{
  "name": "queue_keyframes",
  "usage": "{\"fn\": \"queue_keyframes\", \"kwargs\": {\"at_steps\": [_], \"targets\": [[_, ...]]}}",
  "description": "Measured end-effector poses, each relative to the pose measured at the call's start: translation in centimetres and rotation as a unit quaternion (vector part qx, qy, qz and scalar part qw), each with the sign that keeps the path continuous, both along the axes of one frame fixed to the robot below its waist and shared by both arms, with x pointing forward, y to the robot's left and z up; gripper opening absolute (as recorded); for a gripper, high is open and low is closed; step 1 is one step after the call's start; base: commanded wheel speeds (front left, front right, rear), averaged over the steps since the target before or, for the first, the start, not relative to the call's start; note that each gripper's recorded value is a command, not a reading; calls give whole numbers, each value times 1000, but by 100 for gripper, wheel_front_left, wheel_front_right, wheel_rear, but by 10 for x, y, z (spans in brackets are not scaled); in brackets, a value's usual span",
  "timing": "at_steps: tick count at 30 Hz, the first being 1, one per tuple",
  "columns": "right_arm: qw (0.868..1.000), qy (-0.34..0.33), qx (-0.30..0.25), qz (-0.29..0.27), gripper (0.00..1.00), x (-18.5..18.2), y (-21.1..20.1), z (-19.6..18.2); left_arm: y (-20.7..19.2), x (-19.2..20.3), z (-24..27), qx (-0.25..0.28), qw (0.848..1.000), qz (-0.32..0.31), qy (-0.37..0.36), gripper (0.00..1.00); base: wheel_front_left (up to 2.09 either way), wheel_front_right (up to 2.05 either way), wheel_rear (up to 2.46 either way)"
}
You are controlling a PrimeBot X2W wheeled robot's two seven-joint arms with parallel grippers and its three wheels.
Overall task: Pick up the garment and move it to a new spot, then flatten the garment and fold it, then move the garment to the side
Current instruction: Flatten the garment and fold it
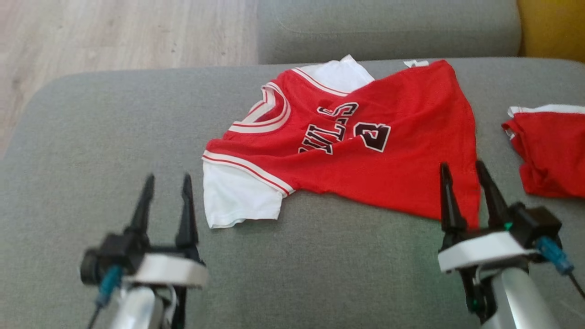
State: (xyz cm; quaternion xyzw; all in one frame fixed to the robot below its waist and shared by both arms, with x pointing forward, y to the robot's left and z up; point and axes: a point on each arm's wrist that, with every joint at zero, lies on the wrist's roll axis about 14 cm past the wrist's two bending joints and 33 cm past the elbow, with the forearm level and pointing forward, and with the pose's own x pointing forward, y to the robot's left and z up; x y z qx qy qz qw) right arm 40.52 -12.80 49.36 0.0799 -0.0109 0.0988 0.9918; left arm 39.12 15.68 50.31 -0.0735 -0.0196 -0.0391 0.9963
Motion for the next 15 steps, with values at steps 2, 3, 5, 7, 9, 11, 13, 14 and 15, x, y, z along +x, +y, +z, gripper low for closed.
{"fn": "queue_keyframes", "kwargs": {"at_steps": [2, 3, 5, 7, 9, 11, 13, 14, 15], "targets": [[1000, 8, 3, 3, 100, -5, 2, -5, -2, -11, -11, -7, 1000, 1, 15, 100, 0, 0, 0], [1000, 11, 2, 6, 100, -7, 4, -7, -3, -16, -16, -7, 1000, 1, 22, 100, 0, 0, 0], [1000, 13, 2, 9, 100, -8, 6, -8, -4, -20, -23, -10, 999, 0, 33, 100, 0, 0, 0], [1000, 13, 4, 8, 100, -8, 6, -8, -5, -20, -27, -9, 999, 0, 40, 100, 0, 0, 0], [1000, 15, 5, 6, 100, -8, 4, -9, -6, -19, -35, -9, 999, -3, 52, 100, 0, 0, 0], [1000, 18, 5, 3, 100, -9, 2, -11, -7, -19, -48, -6, 997, -8, 73, 100, 0, 0, 0], [1000, 21, 4, 0, 100, -10, 0, -14, -11, -17, -61, -2, 995, -18, 99, 100, 0, 0, 0], [1000, 24, 4, -2, 100, -10, -2, -16, -12, -15, -67, -1, 993, -21, 113, 100, 0, 0, 0], [1000, 27, 4, -4, 100, -11, -3, -17, -14, -13, -73, 0, 991, -24, 128, 100, 0, 0, 0]]}}
